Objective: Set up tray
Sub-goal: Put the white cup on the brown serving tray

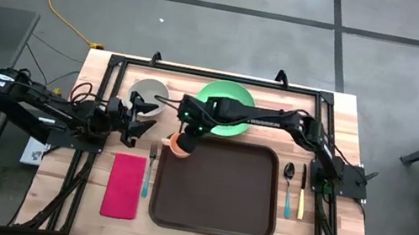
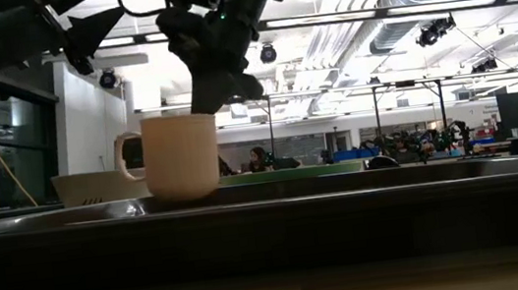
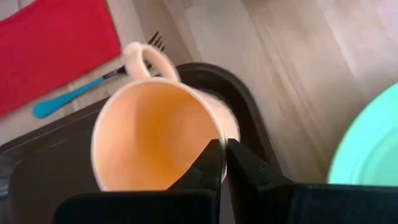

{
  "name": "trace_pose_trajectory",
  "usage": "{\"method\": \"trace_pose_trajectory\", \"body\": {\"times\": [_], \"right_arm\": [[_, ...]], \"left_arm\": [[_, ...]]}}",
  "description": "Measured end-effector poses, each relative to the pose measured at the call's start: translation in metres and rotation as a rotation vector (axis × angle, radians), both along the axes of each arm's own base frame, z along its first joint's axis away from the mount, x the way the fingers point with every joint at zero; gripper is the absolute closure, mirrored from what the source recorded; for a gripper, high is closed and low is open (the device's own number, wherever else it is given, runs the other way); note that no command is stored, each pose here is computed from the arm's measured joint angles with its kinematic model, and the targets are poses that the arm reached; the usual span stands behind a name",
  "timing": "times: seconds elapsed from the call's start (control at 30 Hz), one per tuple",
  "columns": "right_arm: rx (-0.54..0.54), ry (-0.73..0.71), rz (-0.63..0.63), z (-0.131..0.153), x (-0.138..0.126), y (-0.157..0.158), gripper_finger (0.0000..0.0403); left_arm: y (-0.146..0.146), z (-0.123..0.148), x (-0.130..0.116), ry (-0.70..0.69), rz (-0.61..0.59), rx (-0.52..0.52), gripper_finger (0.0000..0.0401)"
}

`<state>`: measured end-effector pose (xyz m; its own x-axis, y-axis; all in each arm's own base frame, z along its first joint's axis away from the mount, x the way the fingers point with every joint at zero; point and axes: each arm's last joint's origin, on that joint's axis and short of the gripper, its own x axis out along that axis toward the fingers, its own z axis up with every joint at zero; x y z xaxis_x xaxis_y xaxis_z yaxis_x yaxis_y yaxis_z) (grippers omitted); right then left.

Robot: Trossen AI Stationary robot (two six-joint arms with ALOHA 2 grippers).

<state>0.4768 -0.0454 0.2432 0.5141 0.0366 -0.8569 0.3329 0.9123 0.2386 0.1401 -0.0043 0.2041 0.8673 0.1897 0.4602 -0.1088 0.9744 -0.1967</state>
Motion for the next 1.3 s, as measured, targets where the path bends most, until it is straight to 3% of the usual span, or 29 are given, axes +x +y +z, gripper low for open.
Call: {"method": "trace_pose_trajectory", "body": {"times": [0.27,1.3], "right_arm": [[0.018,0.015,0.005,-0.014,0.005,-0.003,0.0403],[0.032,-0.014,0.038,-0.013,0.005,-0.016,0.0402]], "left_arm": [[0.0,0.002,-0.002,-0.012,0.006,0.012,0.0102],[0.0,0.004,-0.003,-0.02,0.014,0.027,0.0103]]}}
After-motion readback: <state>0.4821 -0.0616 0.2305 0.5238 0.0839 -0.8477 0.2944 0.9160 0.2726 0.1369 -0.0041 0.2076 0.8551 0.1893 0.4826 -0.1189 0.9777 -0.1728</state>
